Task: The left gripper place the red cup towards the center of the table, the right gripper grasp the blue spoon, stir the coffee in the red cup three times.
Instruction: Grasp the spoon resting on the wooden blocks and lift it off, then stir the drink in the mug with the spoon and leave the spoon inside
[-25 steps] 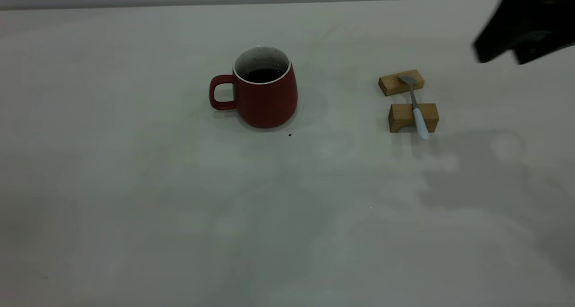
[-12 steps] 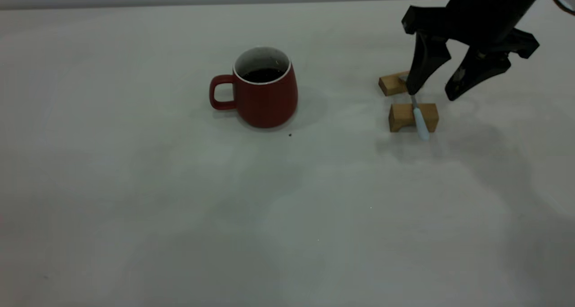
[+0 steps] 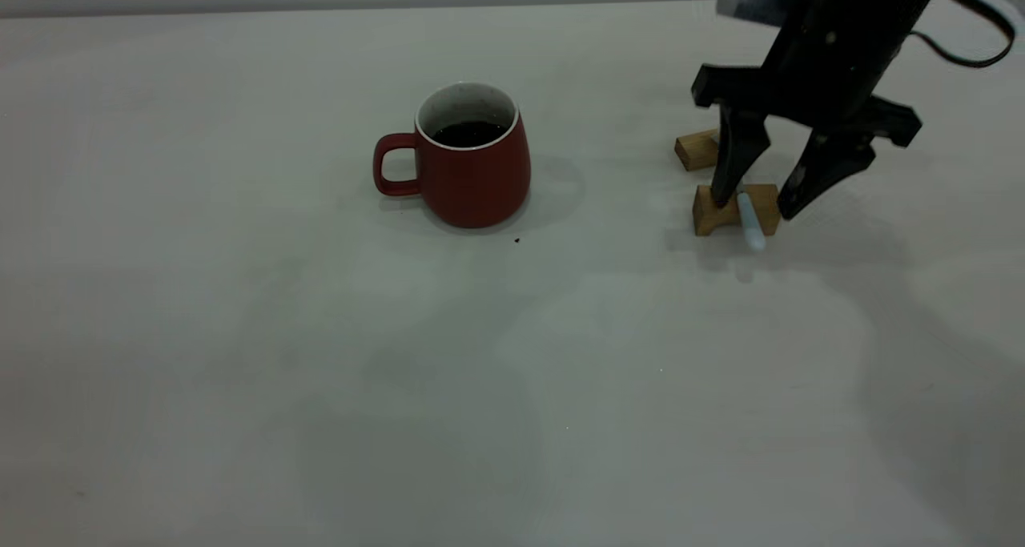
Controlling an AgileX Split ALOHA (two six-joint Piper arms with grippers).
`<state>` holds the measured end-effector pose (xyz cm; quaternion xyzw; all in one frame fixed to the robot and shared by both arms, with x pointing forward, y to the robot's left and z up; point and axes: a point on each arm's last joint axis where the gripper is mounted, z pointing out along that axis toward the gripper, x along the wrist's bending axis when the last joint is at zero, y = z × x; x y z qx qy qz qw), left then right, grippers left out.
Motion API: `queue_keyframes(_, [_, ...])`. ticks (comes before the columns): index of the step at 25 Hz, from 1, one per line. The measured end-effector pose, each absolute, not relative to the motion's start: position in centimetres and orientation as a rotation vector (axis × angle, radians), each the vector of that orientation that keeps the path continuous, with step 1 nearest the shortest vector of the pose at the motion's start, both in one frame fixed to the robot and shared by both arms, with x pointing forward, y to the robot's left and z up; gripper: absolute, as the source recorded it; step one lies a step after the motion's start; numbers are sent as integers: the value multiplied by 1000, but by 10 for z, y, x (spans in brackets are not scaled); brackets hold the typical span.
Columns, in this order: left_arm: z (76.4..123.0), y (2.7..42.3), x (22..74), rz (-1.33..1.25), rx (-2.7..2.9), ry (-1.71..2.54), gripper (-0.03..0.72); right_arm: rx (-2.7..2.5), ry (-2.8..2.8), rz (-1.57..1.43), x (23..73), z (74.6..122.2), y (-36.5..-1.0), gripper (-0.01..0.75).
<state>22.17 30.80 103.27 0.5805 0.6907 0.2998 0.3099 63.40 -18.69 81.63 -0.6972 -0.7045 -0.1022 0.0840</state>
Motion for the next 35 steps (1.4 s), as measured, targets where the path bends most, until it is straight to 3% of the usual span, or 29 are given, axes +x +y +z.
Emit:
queue_keyframes(13, [1033,308,222,791,1533,1825,555,-2066,-2105,-225,635,781,-184,529])
queue_keyframes(15, [1033,308,222,791,1533,1825,555,-2070,-2112,-240,638,782,-184,446])
queue_keyframes(19, [1033,308,222,791,1533,1825,555,-2074,-2115,-248,639,783,-183,138])
queue_keyframes(20, [1033,308,222,791,1533,1825,555,-2074,-2118,-251,640,784,-183,125])
queue_keyframes(28, [1033,308,222,791,1533,1825,555,-2009,-2115,-286,637,841,-177,133])
queue_keyframes(35, [1033,308,222,791,1533,1825,555,-1806,-1994,-563,622,868,-109,133])
